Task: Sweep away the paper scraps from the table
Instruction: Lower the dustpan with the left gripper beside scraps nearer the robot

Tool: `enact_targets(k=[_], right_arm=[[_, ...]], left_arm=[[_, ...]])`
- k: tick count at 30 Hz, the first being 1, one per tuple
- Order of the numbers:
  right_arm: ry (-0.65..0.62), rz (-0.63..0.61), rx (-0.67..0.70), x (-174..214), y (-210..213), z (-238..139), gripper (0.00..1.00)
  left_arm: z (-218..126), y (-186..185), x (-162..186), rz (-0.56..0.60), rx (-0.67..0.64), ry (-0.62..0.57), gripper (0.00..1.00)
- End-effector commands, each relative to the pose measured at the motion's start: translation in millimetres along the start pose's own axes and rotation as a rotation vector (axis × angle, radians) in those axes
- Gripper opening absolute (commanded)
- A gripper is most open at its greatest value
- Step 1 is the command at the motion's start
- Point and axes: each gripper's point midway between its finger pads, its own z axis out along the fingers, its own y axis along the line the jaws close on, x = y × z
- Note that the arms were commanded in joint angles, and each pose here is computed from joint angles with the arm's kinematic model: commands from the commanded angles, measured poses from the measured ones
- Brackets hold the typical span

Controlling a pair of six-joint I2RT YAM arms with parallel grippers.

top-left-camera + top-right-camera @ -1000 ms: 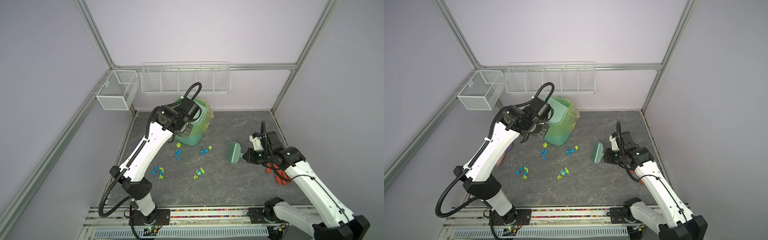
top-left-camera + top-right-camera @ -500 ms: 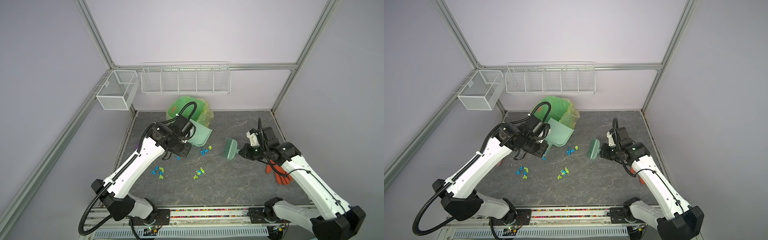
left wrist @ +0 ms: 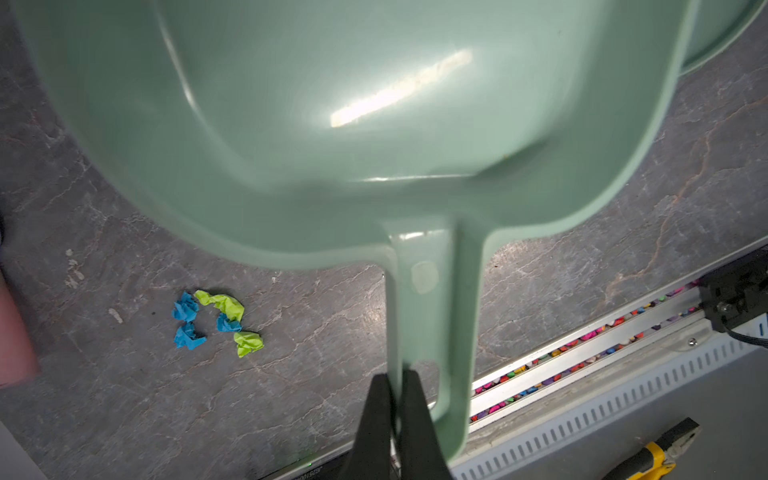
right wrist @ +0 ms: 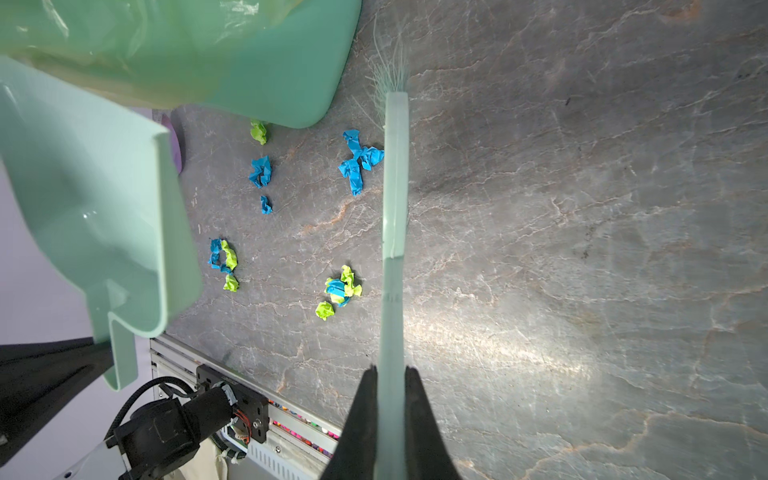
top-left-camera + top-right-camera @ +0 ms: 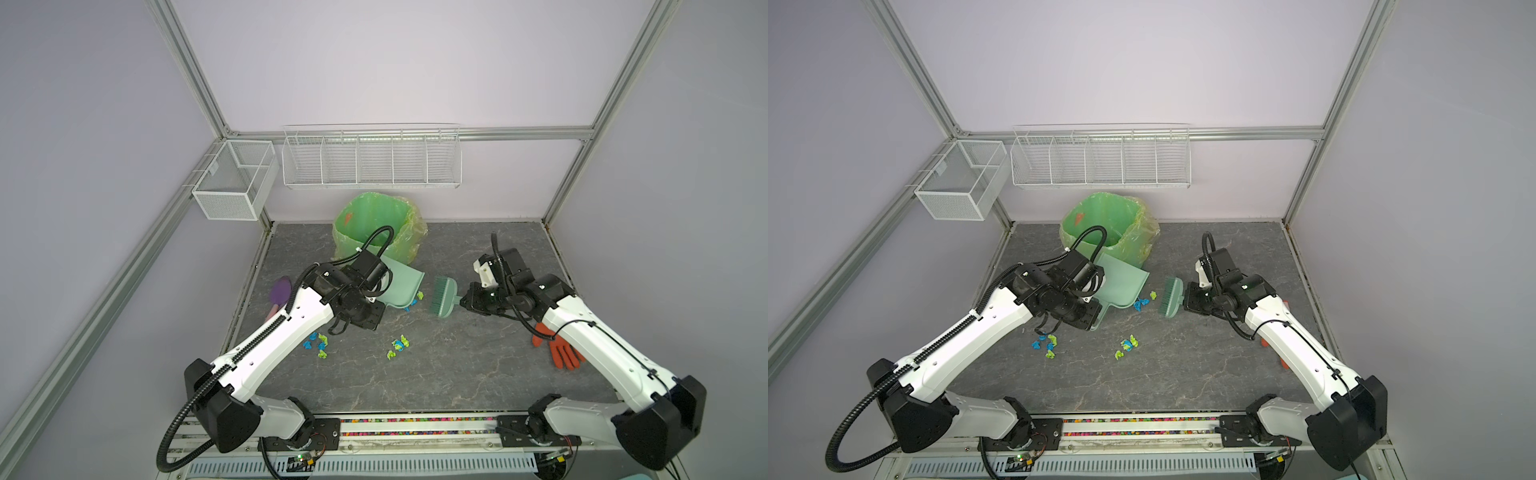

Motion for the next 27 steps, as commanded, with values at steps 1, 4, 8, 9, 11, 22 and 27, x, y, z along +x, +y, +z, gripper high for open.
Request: enact_targets(k=[1, 4, 8, 9, 11, 22, 27], right_arm=[[-0.04, 0.01, -0.053, -15, 19, 1, 0.07], [-0.026, 0.011, -0.074, -17, 28, 11, 0.07], [-0.005, 0.009, -0.096, -19, 41, 26, 0.07], [-0.001, 0.009, -0.101, -20, 44, 29, 0.07], [0.004, 0.011, -0.109, -22, 50, 36, 0.07], [0.052, 0.044, -0.126, -31, 69, 77, 0.07], [0.087, 0.071, -0.066, -27, 54, 99, 0.07]], left_arm=[[-13, -7, -8, -0.024, 0.043, -0.067, 0.0], [-17, -4, -5, -0.019, 0.032, -0.068, 0.0], [-10, -7, 4, -0.033, 0.055, -0.043, 0.0], [-8, -8, 5, -0.037, 0.06, -0.039, 0.0], [-6, -6, 9, -0.042, 0.056, -0.037, 0.0], [-3, 0, 21, -0.062, 0.038, -0.028, 0.0], [3, 5, 28, -0.064, 0.009, -0.011, 0.0]])
